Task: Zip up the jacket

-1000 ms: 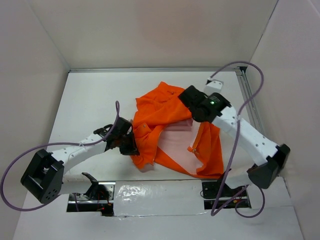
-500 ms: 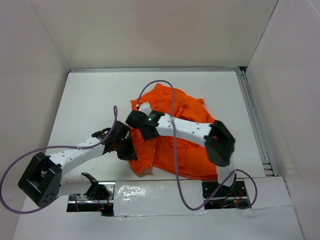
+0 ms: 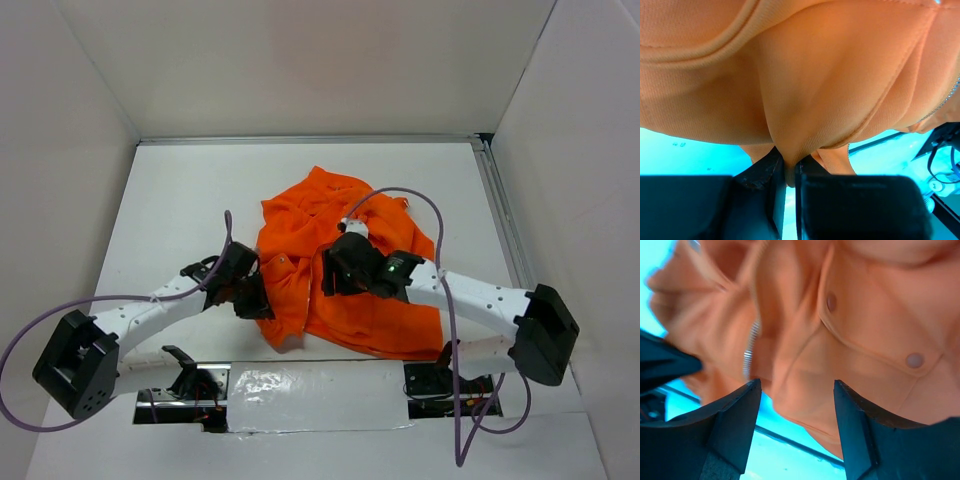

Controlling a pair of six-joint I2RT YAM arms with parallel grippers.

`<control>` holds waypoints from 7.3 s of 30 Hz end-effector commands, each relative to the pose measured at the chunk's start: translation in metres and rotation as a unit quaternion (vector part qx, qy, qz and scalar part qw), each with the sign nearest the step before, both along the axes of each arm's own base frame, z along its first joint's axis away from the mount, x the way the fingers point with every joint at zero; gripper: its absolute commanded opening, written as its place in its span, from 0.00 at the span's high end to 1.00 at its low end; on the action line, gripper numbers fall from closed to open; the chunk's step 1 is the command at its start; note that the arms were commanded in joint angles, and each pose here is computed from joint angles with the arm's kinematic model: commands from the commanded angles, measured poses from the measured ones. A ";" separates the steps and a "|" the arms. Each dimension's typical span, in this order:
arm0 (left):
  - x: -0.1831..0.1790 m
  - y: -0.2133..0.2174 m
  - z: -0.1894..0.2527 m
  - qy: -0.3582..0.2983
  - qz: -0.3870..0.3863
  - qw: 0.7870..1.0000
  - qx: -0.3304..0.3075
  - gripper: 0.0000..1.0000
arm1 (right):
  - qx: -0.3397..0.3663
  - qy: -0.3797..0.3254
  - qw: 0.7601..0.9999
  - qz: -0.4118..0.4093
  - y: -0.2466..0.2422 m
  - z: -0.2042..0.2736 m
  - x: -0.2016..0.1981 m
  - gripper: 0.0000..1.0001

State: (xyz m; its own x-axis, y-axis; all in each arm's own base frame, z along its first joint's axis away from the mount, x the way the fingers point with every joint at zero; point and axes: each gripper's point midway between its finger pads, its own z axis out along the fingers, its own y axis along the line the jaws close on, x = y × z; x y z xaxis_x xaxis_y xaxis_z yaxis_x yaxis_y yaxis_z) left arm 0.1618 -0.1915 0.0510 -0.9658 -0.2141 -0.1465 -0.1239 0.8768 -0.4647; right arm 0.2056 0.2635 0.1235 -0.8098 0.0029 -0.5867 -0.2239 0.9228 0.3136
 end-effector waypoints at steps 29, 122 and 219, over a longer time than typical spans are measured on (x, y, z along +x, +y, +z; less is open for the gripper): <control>0.100 -0.009 0.003 -0.072 0.055 0.996 0.007 0.96 | -0.081 0.074 0.990 -0.086 -0.096 -0.019 0.007 1.00; 0.039 -0.014 0.045 -0.061 -0.034 0.997 -0.016 0.01 | -0.174 -0.005 0.943 -0.282 -0.202 0.026 0.137 0.00; 0.027 -0.074 0.077 -0.083 -0.101 0.991 -0.038 0.01 | 0.000 -0.004 0.997 -0.080 -0.057 -0.053 -0.002 1.00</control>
State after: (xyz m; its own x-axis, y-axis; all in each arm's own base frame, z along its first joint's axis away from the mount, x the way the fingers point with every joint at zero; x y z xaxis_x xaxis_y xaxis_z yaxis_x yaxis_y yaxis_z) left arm 0.1802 -0.2493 0.1202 -0.9605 -0.0518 -0.2736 0.1041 0.8446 -0.5252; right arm 0.1998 0.1992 0.0462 -0.8370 0.1408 -0.5288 0.0040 0.9679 0.2513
